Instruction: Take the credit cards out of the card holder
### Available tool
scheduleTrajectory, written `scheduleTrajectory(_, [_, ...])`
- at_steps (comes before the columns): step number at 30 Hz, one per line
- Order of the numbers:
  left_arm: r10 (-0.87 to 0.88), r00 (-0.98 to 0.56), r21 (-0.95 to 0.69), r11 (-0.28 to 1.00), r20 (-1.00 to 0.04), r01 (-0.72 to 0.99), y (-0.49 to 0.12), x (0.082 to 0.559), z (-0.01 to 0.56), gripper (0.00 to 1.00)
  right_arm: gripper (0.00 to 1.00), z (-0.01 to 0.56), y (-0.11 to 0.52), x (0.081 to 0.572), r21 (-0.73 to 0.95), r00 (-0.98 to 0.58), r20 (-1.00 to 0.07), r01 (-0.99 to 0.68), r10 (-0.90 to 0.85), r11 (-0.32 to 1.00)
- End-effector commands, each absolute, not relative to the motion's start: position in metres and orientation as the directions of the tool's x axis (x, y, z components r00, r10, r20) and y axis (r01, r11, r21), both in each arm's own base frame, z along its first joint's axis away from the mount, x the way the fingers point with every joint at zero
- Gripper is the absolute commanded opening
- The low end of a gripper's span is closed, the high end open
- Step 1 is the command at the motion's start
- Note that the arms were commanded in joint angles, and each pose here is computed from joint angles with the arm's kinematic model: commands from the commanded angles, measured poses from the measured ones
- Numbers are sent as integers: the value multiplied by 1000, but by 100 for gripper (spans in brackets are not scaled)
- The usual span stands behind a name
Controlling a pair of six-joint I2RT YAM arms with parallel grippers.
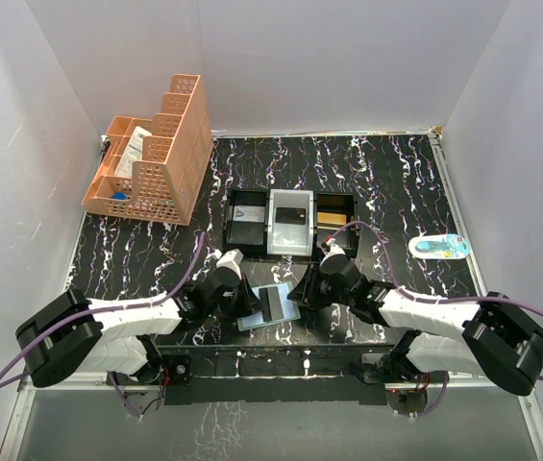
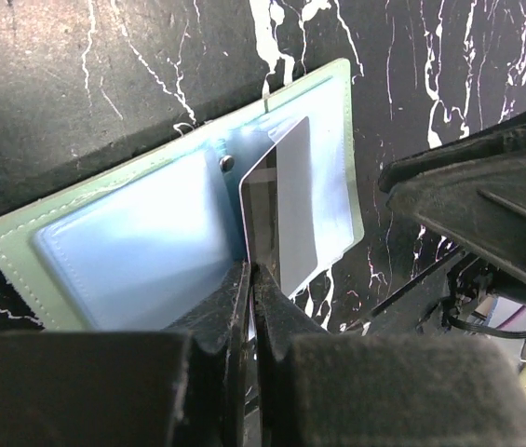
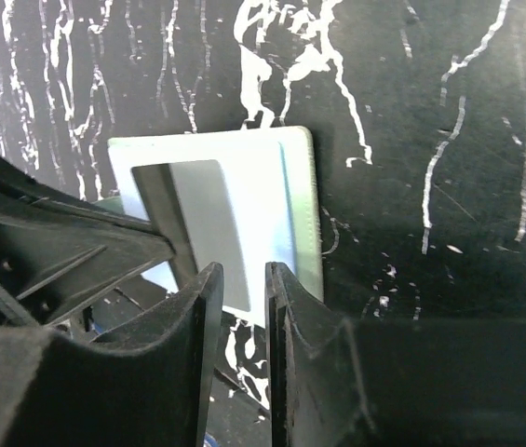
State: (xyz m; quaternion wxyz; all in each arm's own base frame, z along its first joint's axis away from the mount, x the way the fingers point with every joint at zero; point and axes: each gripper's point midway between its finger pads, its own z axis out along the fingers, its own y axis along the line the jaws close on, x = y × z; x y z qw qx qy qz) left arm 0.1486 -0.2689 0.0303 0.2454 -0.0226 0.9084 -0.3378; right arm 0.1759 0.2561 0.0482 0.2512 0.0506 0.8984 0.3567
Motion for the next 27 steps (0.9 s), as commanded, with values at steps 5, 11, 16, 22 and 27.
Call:
scheduleTrajectory(5, [-170,-886,-565,817,-431,118,-273,156,28,0,27,82,293,192,705,-872,-439,-184,217,685])
scheduleTrajectory(11, [-134,-900,-517,848,-414,111,-273,157,25,4,36,64,297,187,703,-901,-393,-164,185,692])
scheduleTrajectory(16, [-152,-901,-536,839,-406,100,-272,155,24,15,38,48,289,193,634,-901,-402,-143,166,760])
scheduleTrajectory(22, [-143,-906,-516,851,-399,93,-269,153,24,27,40,66,297,198,644,-890,-430,-183,153,743])
scheduleTrajectory(27, [-161,-907,-526,848,-388,74,-267,151,23,32,42,69,290,207,589,-871,-472,-194,138,785])
